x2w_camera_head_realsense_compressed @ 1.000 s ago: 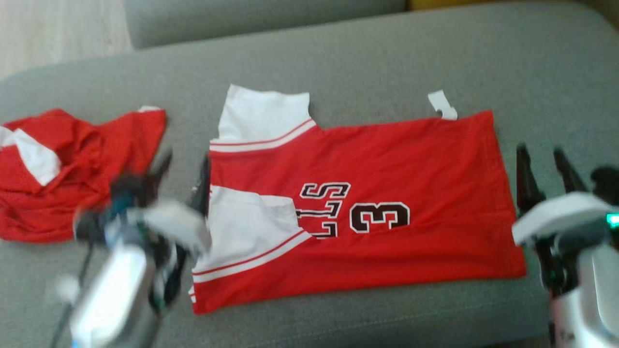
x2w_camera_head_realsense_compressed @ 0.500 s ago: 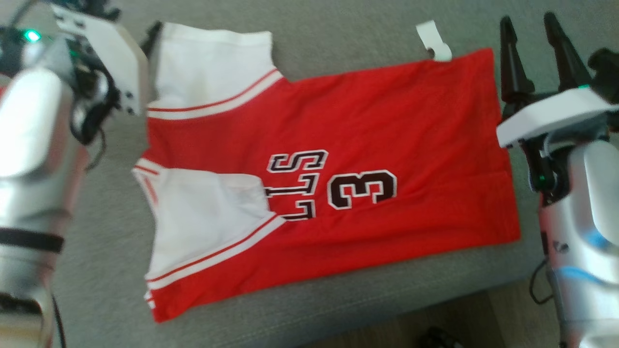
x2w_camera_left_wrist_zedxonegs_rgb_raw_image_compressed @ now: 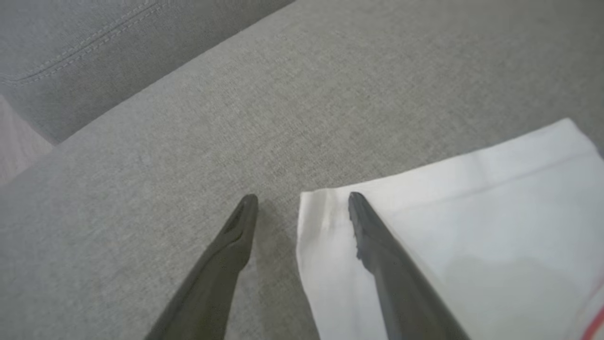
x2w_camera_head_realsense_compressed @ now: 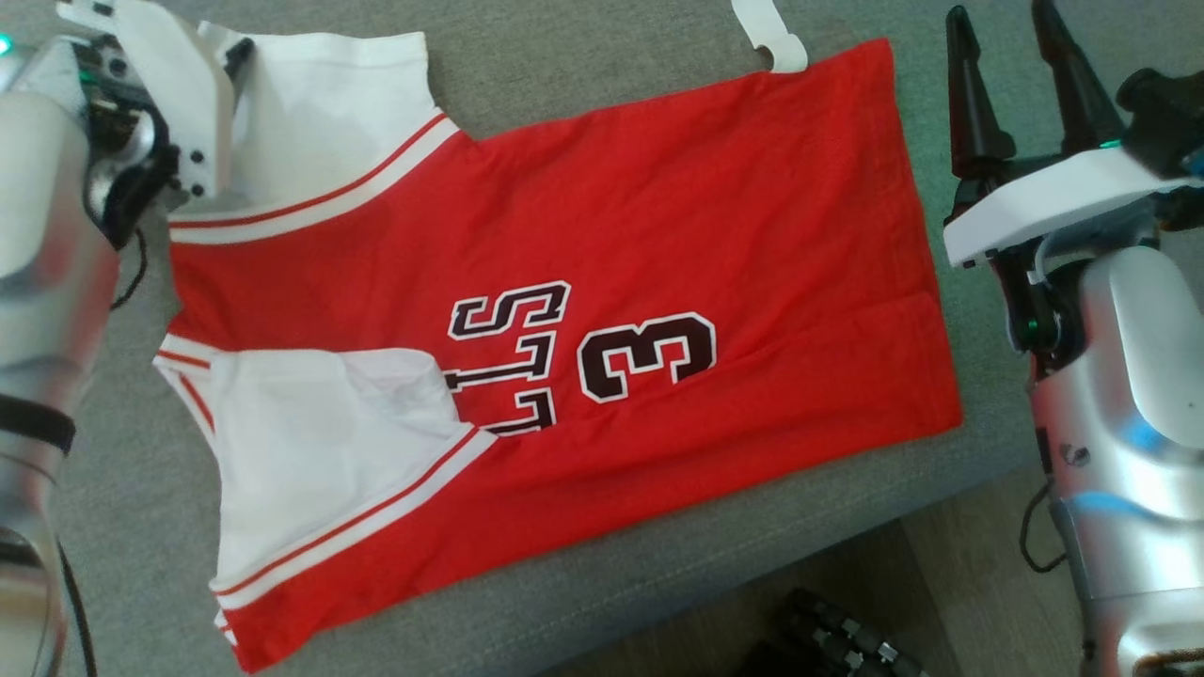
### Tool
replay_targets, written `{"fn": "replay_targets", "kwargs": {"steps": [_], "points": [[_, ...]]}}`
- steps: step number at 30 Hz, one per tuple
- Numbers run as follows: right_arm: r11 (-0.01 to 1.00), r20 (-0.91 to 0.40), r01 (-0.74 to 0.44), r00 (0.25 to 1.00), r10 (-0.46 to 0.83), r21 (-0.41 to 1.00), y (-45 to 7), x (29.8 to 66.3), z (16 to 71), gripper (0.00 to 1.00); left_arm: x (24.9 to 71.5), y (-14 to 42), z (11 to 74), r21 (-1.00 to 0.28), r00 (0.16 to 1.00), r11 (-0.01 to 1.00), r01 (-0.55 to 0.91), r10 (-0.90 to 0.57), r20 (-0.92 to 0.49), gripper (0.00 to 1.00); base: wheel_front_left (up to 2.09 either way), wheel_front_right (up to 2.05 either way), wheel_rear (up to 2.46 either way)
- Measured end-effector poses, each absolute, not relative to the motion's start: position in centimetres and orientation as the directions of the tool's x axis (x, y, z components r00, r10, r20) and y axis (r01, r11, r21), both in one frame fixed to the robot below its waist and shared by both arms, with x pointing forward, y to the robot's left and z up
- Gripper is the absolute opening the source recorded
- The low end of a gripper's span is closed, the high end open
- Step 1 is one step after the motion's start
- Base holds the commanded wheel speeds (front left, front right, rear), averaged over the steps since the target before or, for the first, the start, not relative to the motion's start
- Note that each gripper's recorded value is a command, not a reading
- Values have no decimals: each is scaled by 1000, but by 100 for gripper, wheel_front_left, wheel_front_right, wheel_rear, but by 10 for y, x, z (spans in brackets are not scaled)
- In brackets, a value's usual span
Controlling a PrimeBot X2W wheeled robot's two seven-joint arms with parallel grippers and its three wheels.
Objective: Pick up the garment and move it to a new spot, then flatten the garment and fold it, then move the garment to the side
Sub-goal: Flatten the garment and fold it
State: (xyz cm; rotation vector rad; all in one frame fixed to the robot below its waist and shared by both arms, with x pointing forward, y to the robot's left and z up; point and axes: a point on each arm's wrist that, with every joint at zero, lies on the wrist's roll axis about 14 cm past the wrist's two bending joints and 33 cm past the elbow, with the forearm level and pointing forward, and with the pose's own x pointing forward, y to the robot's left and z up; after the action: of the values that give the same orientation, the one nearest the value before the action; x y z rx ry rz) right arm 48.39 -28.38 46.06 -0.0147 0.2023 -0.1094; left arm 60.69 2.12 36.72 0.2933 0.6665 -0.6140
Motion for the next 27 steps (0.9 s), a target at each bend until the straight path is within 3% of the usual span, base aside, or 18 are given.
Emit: {"fn": "replay_targets", "kwargs": {"steps": [3,4,5,9,15,27], "points": [[993,-210,113,971,-116,-26,-286,482,458,100,606,20,365,57,609,783,619,-433,-665,100,0,0,0],[993,-210,113,971,-116,-26,-286,482,458,100,606,20,365,57,609,783,619,-433,-665,38,0,0,0],[993,-214,113,970,-116,-25,-286,481,457,100,602,19,364,47,593,778,626,-436,-677,0,0,0,0],[993,-226,119,967,-120,-19,-289,481,454,100,598,17,370,22,594,782,623,-454,-664,0,0,0,0],[995,-232,100,968,-100,-11,-288,491,460,100,602,29,398,9,676,815,580,-475,-564,0,0,0,0],[998,-414,33,910,-12,45,-274,507,433,100,589,40,469,-1,777,827,563,-529,-343,0,0,0,0]]}}
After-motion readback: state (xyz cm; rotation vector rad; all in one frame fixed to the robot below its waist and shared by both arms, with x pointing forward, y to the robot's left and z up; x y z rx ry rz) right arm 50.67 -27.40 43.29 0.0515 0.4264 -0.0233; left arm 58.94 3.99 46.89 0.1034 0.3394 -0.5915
